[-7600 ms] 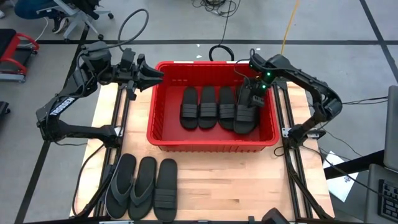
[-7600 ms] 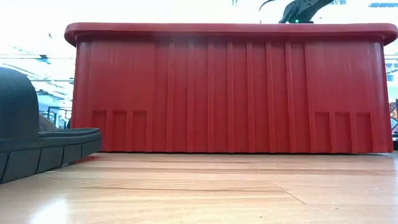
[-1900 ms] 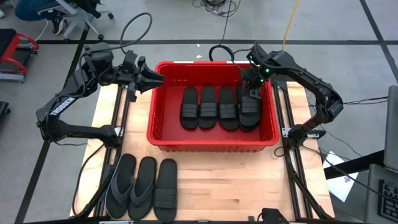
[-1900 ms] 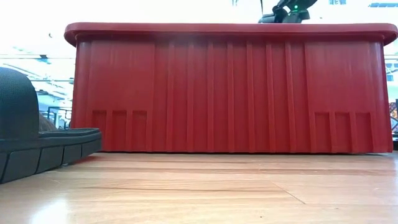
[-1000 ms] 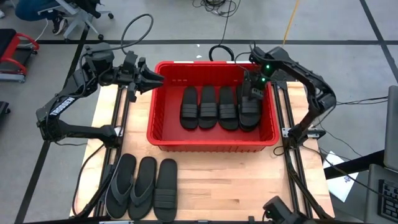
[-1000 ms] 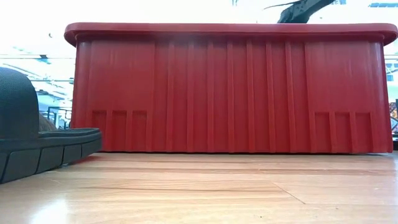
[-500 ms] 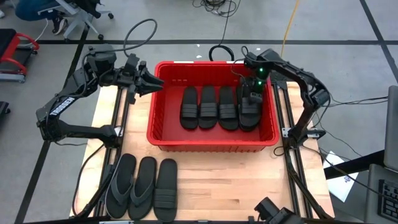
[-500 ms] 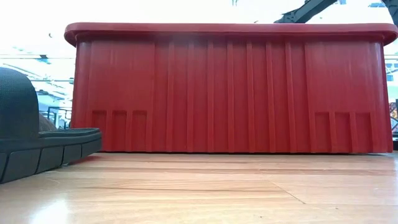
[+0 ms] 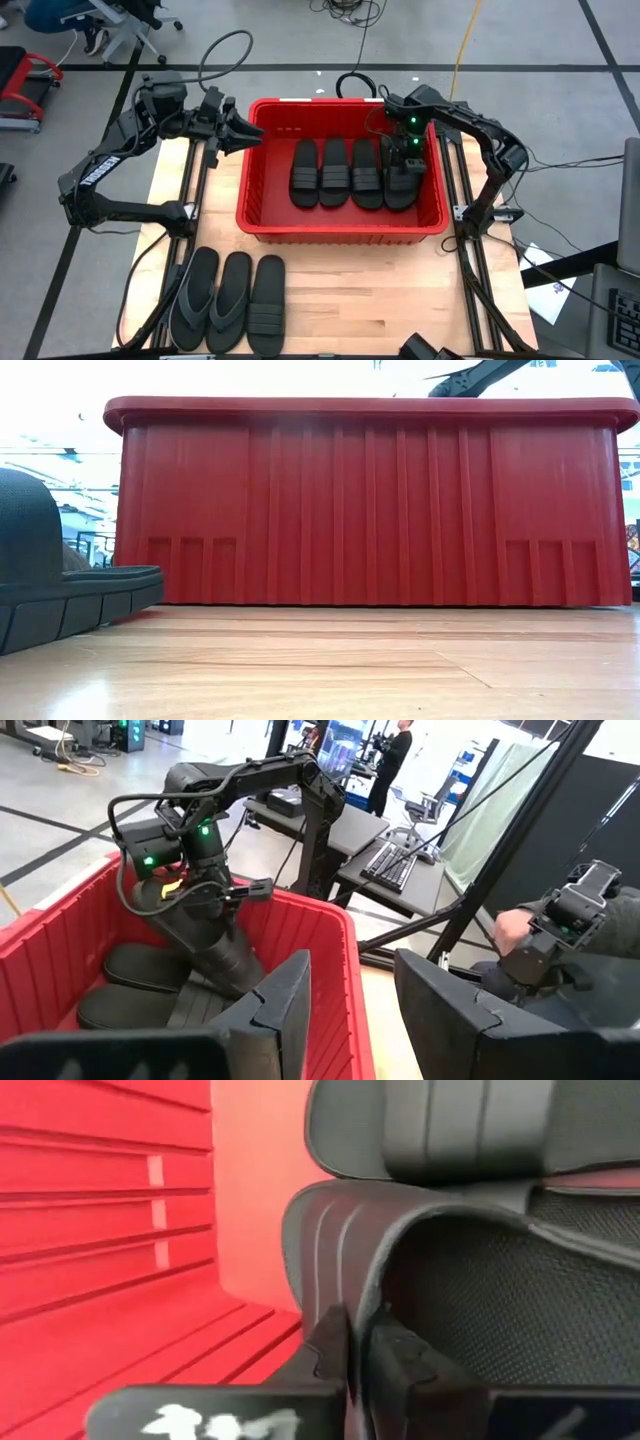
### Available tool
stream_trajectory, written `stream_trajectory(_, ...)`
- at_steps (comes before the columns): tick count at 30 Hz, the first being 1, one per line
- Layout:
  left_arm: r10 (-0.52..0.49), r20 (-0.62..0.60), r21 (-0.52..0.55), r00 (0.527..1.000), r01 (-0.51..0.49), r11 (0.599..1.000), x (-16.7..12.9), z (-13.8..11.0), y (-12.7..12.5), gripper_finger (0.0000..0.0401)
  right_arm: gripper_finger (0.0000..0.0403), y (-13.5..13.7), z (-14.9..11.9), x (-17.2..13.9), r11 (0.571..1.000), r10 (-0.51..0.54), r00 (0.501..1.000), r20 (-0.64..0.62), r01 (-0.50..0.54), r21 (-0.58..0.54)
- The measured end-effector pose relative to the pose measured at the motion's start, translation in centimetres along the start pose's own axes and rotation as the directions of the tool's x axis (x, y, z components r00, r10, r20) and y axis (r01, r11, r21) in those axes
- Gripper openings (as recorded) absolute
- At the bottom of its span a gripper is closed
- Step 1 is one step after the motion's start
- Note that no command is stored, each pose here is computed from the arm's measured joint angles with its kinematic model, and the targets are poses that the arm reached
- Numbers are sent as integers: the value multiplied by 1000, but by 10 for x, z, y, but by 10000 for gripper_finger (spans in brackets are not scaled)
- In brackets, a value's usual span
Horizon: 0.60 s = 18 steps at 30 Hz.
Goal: Pick and place slides into bin
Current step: Put the black slipper into the red bin
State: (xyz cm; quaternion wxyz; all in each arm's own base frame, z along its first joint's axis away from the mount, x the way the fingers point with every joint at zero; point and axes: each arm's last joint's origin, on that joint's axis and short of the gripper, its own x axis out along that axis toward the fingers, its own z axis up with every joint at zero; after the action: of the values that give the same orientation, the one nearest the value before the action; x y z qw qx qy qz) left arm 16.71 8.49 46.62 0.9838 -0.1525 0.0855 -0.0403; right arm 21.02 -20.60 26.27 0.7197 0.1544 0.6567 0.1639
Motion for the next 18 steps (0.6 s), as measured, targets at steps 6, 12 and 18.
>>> stream_trajectory(6,0,1,6,1000,0,1000,0,0,0,145,4,12,5,-1,999,-20,1000,-6,20,-48)
stream_trajectory(12,6,2,8,1000,-6,1000,0,0,0,145,3,27,7,-4,994,-34,999,-3,33,-107)
stream_trajectory(18,7,4,11,1000,-7,1000,0,0,0,145,3,29,8,-4,992,-23,1000,8,24,-121)
